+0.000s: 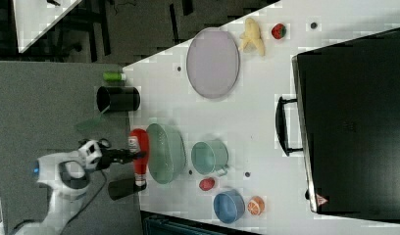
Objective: Pick ketchup from strainer and place it on the table
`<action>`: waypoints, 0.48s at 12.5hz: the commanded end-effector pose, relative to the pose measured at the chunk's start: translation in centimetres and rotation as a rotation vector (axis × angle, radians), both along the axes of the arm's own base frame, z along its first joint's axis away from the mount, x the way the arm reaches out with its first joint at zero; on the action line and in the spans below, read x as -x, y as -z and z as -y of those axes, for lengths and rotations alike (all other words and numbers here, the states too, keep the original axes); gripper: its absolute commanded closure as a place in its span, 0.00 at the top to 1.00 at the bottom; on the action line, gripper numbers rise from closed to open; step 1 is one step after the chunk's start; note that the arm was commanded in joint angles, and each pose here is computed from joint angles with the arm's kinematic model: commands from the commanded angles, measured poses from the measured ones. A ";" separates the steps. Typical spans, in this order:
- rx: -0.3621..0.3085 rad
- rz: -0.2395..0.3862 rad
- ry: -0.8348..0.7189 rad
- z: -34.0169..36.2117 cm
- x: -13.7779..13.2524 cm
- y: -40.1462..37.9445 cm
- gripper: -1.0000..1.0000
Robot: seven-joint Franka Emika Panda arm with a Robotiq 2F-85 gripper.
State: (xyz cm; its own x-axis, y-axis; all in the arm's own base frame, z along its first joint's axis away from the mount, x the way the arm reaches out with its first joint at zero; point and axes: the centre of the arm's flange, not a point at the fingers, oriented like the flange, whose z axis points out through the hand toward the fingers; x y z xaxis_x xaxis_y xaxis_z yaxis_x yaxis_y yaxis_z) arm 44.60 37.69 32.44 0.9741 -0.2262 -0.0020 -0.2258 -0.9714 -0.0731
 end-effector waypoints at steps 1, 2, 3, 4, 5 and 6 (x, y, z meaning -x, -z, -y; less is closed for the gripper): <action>-0.009 0.032 0.056 4.3 -5.0 -6.7 0.60; 0.025 0.023 0.029 6.7 -6.5 -8.2 0.60; 0.053 0.006 0.014 9.4 -8.2 -9.5 0.60; 0.076 -0.017 0.010 12.3 -9.8 -10.5 0.60; 0.092 -0.036 0.021 15.4 -11.2 -11.2 0.60; 0.100 -0.040 0.039 18.6 -12.6 -11.5 0.60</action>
State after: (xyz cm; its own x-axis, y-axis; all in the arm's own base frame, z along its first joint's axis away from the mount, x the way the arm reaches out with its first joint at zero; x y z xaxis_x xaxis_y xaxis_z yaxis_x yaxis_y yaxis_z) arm 52.58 29.50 45.91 0.9797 -0.1962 0.0402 -0.1960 -0.9806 -0.0073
